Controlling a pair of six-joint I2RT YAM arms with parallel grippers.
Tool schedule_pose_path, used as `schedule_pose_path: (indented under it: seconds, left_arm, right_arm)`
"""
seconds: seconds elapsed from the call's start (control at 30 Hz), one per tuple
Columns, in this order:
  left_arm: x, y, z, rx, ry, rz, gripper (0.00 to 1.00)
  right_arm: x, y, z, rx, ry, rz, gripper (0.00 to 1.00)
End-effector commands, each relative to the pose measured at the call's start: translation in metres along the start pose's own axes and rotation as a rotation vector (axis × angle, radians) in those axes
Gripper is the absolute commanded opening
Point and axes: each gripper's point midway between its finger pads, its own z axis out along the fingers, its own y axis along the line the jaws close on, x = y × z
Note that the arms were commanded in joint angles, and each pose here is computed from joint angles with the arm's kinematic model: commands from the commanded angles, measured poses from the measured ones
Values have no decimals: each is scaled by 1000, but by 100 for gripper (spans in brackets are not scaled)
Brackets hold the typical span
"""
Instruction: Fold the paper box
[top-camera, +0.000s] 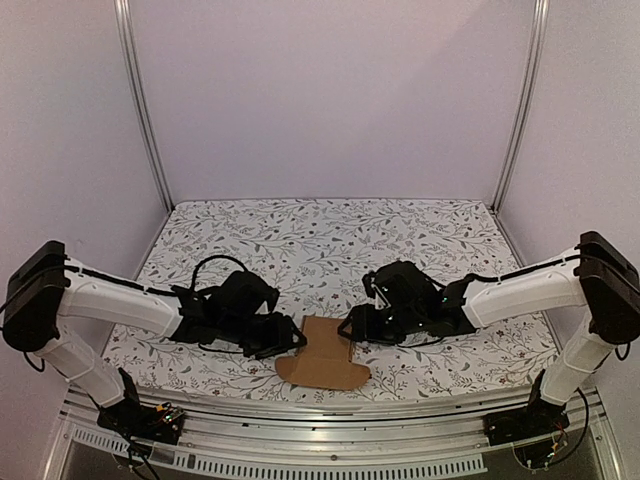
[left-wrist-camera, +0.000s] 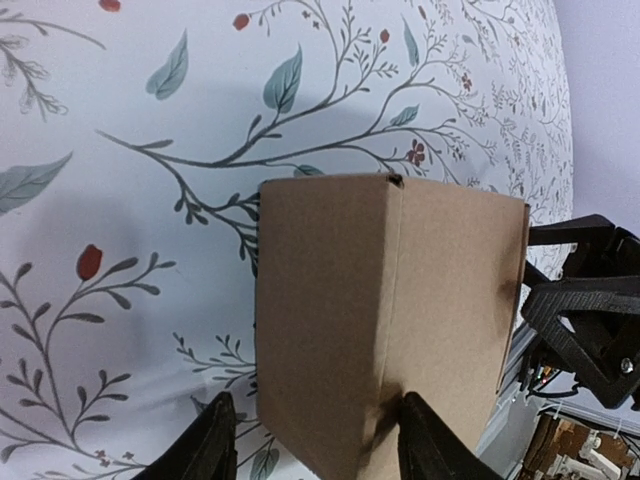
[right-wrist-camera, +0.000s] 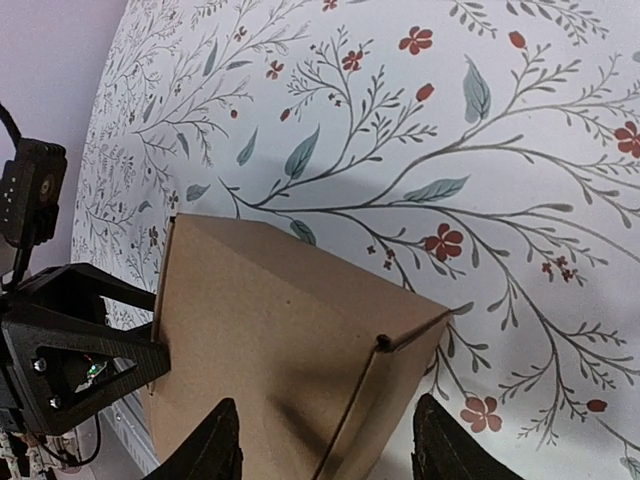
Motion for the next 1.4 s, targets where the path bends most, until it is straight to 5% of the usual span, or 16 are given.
schedule_pose_path:
  seconds: [0.0, 0.4, 0.73, 1.37]
  left_arm:
    - [1, -1, -3, 23, -27, -27, 54]
    - [-14, 12, -37, -108, -103, 126, 59]
    - [-6, 18, -48, -82, -90, 192, 80]
    - [6, -11, -20, 208, -1, 123, 89]
  right_arm:
    - [-7, 22, 13, -58, 2, -3, 56]
    - [-11, 3, 14, 99, 37, -221, 60]
    - [-2, 4, 13, 70, 74, -249, 68]
    - [15, -25, 7, 84, 40, -54, 27]
